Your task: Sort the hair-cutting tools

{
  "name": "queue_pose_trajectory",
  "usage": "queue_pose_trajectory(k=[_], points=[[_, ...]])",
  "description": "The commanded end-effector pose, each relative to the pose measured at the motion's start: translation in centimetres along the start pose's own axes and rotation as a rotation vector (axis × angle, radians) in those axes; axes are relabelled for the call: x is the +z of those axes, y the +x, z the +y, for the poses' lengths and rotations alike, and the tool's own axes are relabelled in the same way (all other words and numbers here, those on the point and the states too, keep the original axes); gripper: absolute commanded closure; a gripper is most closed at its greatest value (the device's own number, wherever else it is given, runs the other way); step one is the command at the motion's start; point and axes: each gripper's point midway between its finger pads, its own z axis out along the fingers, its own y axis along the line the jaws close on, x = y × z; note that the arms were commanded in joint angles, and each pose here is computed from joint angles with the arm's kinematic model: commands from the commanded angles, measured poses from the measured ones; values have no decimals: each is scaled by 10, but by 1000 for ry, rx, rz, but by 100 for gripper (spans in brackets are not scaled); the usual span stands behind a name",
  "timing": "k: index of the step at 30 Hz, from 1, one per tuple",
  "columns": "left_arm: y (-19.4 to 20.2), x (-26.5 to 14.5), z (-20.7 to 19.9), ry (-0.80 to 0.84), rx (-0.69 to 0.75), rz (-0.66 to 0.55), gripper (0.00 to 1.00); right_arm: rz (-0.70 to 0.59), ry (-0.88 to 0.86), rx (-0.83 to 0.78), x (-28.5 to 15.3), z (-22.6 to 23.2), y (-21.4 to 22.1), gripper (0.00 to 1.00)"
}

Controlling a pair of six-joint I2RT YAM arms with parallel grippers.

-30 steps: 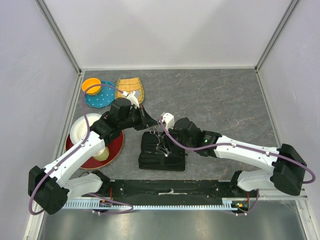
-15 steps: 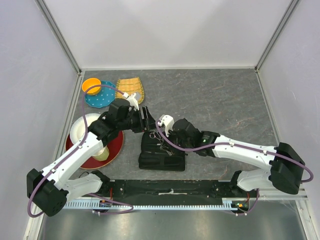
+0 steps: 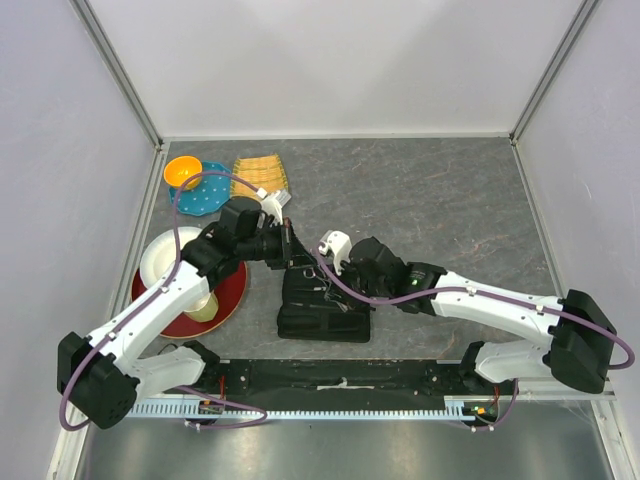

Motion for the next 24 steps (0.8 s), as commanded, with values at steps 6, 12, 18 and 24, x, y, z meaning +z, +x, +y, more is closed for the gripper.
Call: queue_pose_trajectory(k=[6, 12, 18, 24], points=[[-10, -4, 12, -8, -14, -67, 98, -162, 114, 81, -19, -12, -42, 35], [-36, -20, 55, -44, -176, -243, 98, -232, 288, 219, -39, -41, -44, 22], [-47, -28, 92, -147, -246, -404, 98, -137, 490, 430, -32, -87, -6, 37], [-62, -38, 113, -197, -266, -589, 98, -22, 576, 667, -12, -125, 47, 55]])
